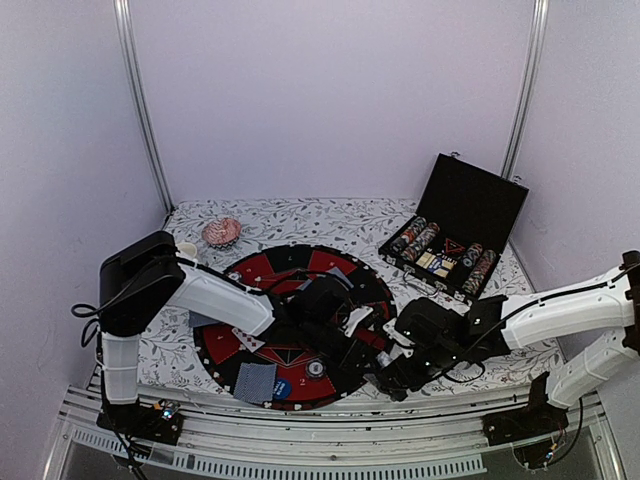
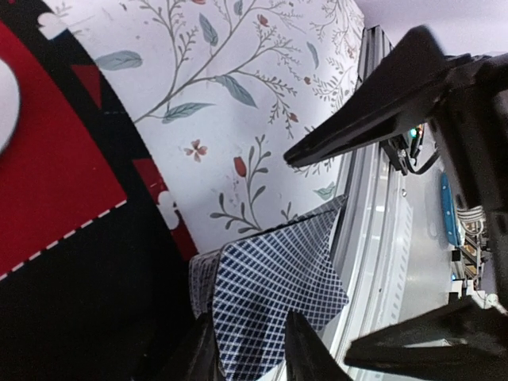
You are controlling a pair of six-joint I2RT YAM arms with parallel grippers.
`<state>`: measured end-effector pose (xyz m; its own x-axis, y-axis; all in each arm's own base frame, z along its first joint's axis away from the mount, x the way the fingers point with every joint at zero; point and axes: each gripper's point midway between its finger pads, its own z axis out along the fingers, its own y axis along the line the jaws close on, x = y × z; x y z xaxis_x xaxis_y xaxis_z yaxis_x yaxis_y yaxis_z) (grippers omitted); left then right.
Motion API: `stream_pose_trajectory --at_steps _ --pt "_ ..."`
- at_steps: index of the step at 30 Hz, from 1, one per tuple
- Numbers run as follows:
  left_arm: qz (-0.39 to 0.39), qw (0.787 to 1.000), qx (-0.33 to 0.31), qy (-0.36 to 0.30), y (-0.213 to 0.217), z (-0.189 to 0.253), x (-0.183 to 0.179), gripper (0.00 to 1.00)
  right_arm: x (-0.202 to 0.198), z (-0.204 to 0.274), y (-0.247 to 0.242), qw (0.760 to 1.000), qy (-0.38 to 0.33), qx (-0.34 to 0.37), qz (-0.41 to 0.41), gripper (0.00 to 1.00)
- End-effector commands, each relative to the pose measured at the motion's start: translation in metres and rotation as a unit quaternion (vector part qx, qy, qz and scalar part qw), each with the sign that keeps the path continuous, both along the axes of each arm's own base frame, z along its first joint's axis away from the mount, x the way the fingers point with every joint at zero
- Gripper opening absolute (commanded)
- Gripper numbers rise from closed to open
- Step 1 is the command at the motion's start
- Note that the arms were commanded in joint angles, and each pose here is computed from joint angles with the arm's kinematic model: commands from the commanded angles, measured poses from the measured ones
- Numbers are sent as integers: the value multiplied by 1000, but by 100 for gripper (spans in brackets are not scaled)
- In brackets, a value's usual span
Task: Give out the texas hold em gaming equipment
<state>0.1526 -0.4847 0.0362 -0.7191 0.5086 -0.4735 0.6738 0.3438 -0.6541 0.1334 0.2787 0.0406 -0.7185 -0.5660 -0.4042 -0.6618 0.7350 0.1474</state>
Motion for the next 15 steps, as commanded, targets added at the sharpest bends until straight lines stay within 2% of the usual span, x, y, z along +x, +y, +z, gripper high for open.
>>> stream_pose_trajectory --at_steps 1,10,15 --pt "-22 1000 -6 -5 -8 2 -9 32 5 28 3 999 -19 25 -12 100" --pt "-46 999 -4 15 -13 -6 -26 31 27 56 -20 995 -56 32 -74 99" --pt "-18 1000 -6 -16 -6 6 -11 33 44 71 -33 990 -71 51 -113 99"
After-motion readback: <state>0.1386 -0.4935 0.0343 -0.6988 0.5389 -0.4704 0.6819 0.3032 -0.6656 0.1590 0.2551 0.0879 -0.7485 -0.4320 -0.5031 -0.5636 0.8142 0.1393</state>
